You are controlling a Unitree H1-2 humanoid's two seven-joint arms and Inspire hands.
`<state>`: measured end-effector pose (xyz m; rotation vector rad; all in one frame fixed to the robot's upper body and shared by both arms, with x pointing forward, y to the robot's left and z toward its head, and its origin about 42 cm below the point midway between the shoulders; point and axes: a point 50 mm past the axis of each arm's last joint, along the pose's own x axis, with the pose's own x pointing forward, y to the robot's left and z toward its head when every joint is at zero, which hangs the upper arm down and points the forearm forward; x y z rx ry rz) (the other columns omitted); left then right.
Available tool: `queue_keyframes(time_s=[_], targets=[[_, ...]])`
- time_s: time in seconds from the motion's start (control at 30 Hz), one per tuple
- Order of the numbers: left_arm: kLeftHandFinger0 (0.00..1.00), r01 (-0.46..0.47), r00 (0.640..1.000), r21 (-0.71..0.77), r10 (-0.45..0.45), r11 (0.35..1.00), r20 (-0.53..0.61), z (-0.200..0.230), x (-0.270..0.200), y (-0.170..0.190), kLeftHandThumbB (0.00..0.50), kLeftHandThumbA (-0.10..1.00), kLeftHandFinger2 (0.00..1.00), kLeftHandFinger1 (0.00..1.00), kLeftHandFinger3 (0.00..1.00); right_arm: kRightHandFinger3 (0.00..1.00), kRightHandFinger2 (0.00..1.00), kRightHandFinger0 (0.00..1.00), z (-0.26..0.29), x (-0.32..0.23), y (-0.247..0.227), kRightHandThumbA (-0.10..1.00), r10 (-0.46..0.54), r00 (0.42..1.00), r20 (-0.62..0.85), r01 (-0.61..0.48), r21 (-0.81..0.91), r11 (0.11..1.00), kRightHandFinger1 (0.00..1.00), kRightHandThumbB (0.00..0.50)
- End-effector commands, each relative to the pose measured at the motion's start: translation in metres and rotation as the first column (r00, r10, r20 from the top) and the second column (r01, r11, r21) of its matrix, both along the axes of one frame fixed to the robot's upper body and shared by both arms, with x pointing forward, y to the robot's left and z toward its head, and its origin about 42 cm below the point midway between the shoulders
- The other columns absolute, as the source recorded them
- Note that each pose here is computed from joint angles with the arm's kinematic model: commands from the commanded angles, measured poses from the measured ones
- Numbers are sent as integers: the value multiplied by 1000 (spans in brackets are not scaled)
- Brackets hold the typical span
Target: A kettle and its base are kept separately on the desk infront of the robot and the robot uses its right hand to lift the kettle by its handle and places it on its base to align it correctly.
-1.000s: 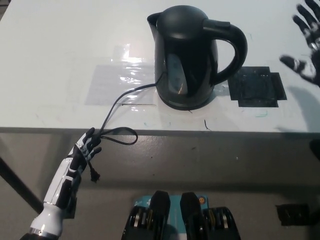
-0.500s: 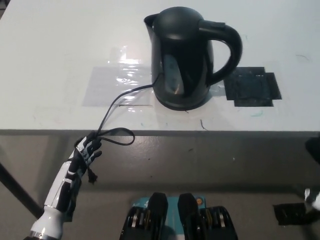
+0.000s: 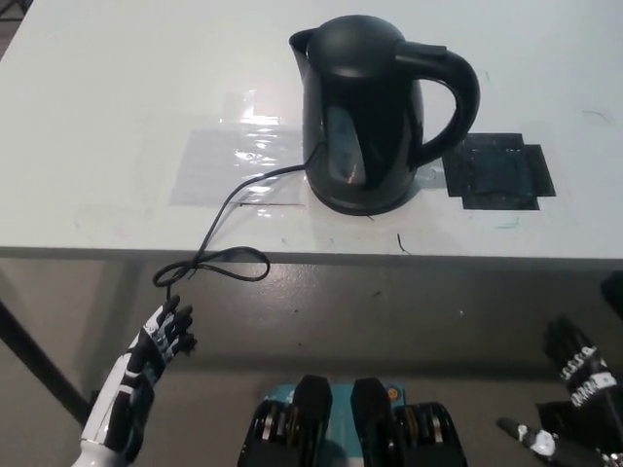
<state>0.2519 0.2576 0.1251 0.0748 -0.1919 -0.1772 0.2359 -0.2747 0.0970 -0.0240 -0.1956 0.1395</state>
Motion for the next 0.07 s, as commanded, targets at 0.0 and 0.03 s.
queue_keyframes(time_s=[0.0,0.03], targets=[[1000,21,998,-11,-21,1000,56,10,5,1,178,1000,1000,1000,1000,1000,1000,1000,7,18,0,1000,13,997,80,-6,-91,996,1000,425],[1000,21,998,-11,-21,1000,56,10,5,1,178,1000,1000,1000,1000,1000,1000,1000,7,18,0,1000,13,997,80,-6,-91,996,1000,425]])
